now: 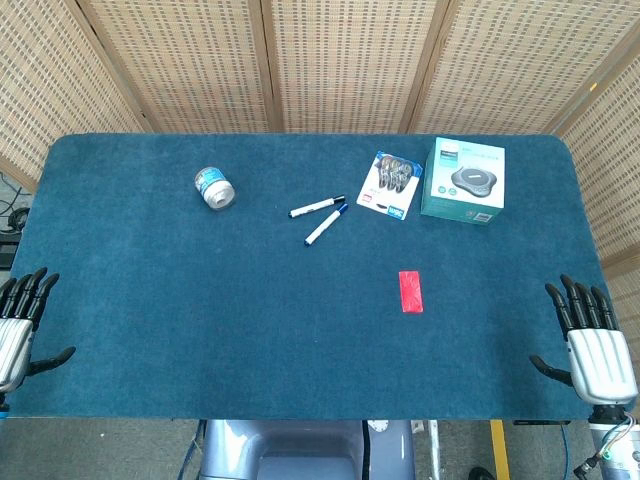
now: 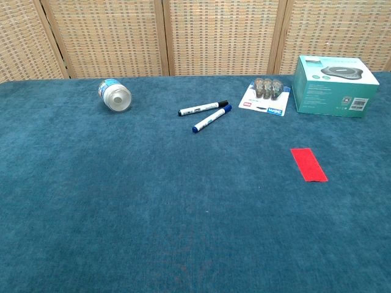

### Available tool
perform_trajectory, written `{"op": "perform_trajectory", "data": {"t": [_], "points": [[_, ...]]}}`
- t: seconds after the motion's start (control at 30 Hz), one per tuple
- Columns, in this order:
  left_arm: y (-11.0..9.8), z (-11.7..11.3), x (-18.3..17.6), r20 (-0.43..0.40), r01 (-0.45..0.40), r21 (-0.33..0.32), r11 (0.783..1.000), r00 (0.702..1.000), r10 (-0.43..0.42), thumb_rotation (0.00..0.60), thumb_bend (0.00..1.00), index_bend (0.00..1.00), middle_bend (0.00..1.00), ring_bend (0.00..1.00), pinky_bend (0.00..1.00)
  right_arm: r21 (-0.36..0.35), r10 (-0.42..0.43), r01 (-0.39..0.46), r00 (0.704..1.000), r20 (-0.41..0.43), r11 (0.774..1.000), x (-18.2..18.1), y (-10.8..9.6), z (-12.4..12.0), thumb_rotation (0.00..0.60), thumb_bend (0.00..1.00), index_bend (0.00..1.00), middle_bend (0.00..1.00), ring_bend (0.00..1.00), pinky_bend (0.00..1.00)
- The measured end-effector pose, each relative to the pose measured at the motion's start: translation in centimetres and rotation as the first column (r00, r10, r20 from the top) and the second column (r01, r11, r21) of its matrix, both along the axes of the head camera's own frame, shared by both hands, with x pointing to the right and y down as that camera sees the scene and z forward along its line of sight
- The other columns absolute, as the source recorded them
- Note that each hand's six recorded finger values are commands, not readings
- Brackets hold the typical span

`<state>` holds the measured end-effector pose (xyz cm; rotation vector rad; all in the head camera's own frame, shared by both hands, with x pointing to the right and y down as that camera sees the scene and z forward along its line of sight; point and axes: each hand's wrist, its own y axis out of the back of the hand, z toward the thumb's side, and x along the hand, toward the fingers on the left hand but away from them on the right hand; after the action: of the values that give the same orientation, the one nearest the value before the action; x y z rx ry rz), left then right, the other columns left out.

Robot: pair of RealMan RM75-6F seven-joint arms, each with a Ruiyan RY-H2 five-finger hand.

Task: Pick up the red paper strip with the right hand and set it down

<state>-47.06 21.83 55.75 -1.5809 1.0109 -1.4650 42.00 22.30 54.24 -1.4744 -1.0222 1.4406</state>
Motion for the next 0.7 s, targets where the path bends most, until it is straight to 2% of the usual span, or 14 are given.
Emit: {"op": "perform_trajectory", "data": {"t": [0.27,0.43,0.53,0.7], "points": [[0.0,0.0,0.0,0.004,-0.002,0.001,1.000,1.000,0.002,0.600,0.00,0.00,0.00,0.00,0.00,-0.034,-0.019,0.020,1.000,0.018,0.999,-0.1,0.1,0.4,0.600,0.00,0.03,0.00,0.00,0.00],[0.0,0.1,0.0,0.000,-0.002,-0.001,1.000,1.000,0.002,0.600,0.00,0.00,0.00,0.00,0.00,-0.079,-0.056,0.064,0.994,0.091,0.995,-1.2,-0.7,1.5,0.600,0.00,0.14,0.00,0.00,0.00],[-0.1,0.1,0.0,0.000,-0.003,-0.005,1.000,1.000,0.003,0.600,0.00,0.00,0.00,0.00,0.00,-0.121,-0.122,0.140,0.982,0.141,0.983,-2.9,-2.1,3.1,0.600,0.00,0.22,0.00,0.00,0.00],[-0.2,0.2,0.1,0.010,-0.007,-0.005,1.000,1.000,0.007,0.600,0.00,0.00,0.00,0.00,0.00,-0.165,-0.233,0.278,0.941,0.245,0.946,-7.6,-6.0,6.9,0.600,0.00,0.31,0.00,0.00,0.00]]}}
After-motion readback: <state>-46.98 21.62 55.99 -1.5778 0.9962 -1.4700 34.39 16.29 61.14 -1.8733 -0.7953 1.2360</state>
